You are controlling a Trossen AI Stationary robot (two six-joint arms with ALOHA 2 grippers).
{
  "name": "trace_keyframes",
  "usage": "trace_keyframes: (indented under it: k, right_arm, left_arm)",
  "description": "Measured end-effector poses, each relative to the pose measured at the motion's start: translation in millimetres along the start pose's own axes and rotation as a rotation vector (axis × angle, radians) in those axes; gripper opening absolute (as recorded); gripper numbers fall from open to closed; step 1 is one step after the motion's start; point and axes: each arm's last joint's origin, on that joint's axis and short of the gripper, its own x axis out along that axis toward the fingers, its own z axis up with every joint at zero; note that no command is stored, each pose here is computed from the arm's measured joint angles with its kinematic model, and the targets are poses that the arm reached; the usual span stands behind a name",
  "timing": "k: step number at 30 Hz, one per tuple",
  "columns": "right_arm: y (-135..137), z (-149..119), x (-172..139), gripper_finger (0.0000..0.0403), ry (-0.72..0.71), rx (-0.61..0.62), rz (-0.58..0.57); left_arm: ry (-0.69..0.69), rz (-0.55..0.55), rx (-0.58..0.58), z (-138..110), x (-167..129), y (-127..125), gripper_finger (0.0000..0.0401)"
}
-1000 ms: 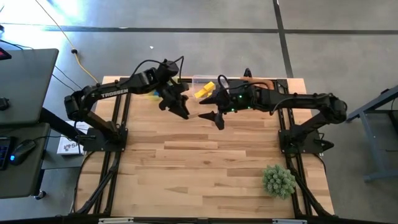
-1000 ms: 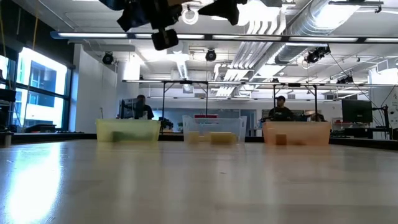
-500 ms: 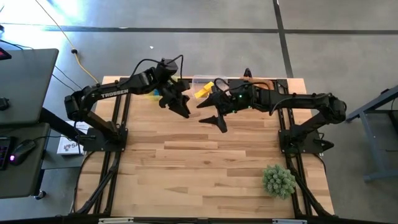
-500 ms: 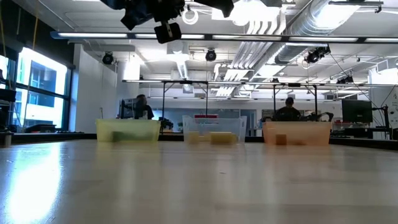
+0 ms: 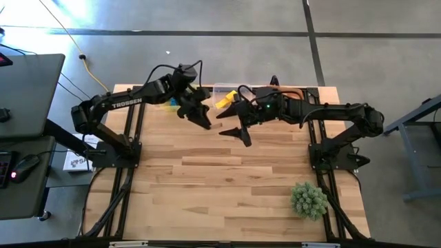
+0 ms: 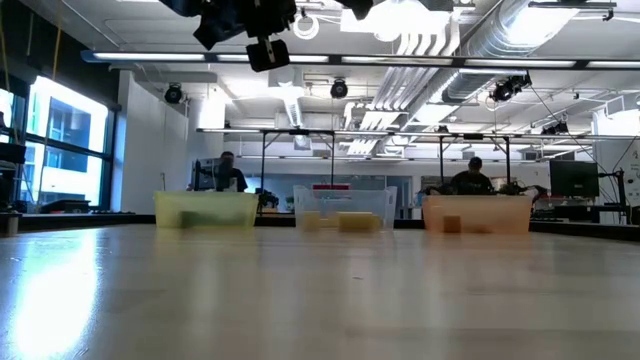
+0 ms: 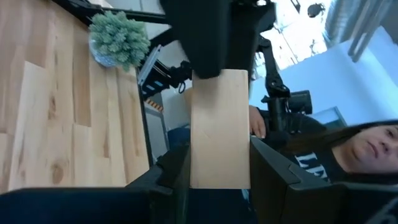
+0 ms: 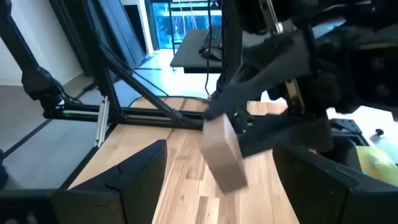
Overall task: Sort & place blocks by color
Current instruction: Put the brown block into the orange bin
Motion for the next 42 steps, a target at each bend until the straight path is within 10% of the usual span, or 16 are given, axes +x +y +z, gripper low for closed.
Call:
trace_keyframes:
  k: [12,29,42]
  right_arm:
    - [-1,2,0,0.0268,-0.017,-0.004,-0.019]
    - [-1,1,0,0.0035,-0.009,-0.007,-0.048]
    - [-6,1,-1,0.0031,-0.011,0.115,-0.197]
  left_arm:
    - [-0.043,0.039,-0.010,4,2,-1,0.0102]
    - [-0.057,0.011,0.017,8,2,-5,0.0135]
    - [-0.096,0.062,0.153,10,-4,-2,0.0184]
